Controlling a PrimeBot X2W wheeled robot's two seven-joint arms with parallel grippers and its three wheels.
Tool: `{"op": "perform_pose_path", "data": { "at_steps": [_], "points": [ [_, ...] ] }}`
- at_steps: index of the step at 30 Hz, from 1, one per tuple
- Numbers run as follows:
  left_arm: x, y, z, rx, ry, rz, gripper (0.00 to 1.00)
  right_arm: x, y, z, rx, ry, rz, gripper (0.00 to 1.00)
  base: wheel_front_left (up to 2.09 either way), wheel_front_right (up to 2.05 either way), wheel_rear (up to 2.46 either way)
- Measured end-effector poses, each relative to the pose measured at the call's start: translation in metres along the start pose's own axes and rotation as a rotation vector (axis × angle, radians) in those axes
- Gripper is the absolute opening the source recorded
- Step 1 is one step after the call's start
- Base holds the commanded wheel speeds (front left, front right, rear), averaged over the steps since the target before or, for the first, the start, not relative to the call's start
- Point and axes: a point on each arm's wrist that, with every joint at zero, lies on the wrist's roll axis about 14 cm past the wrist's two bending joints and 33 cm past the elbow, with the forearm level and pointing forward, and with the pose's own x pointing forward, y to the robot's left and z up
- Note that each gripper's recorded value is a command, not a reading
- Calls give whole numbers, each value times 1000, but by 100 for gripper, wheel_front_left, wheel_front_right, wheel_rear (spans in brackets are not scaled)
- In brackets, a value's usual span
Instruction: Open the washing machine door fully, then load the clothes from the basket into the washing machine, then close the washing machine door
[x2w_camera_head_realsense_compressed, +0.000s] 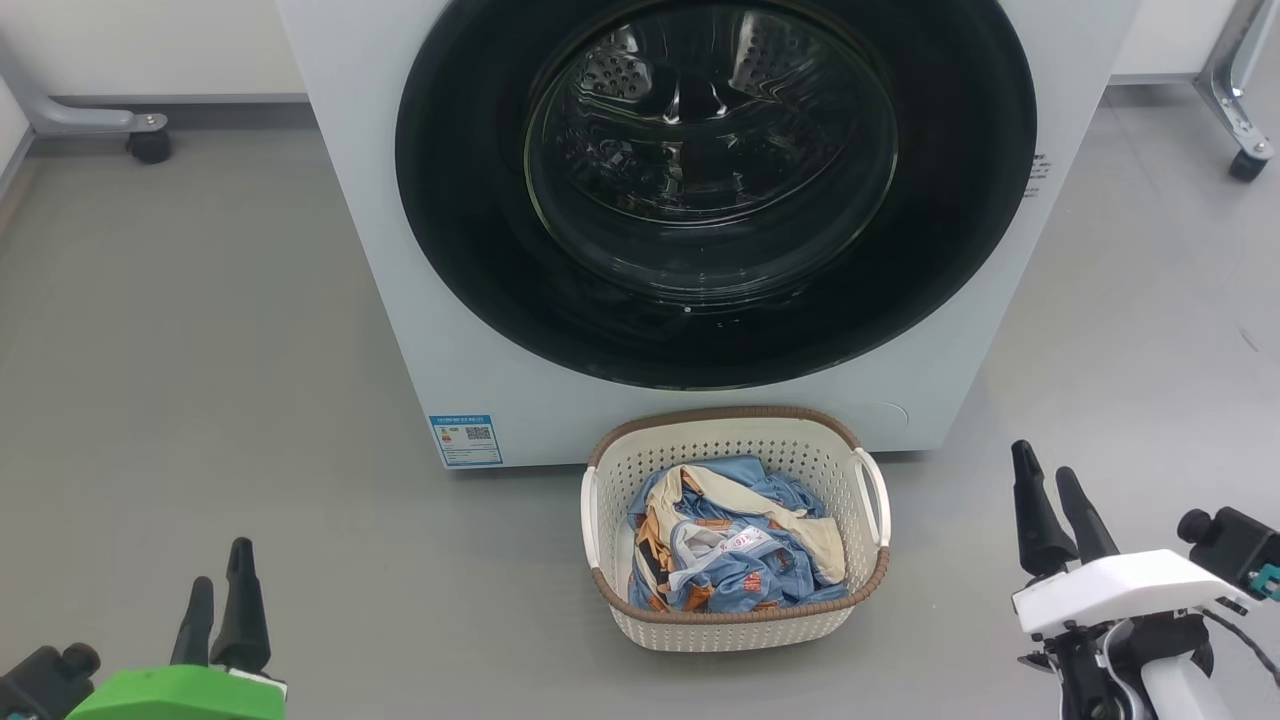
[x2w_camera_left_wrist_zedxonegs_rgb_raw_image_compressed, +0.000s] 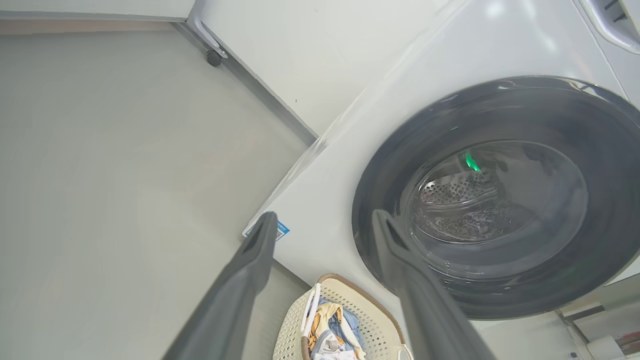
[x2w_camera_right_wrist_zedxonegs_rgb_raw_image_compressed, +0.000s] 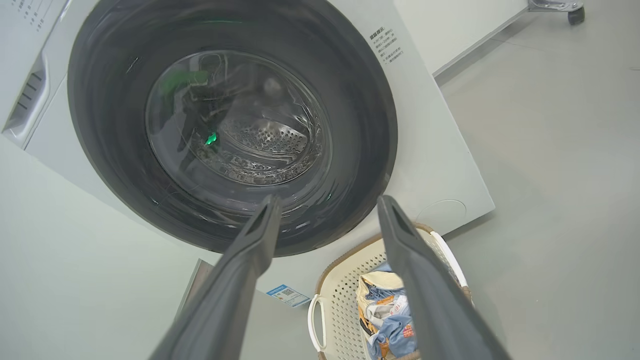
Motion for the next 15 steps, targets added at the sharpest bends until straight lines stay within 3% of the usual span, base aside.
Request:
{"op": "perform_pose_path", "data": {
  "at_steps": [15],
  "points": [
    [-3,-12,6,382,-10,-78,100,0,22,-5,-267,-3,89,100,0,0,0]
  ]
}}
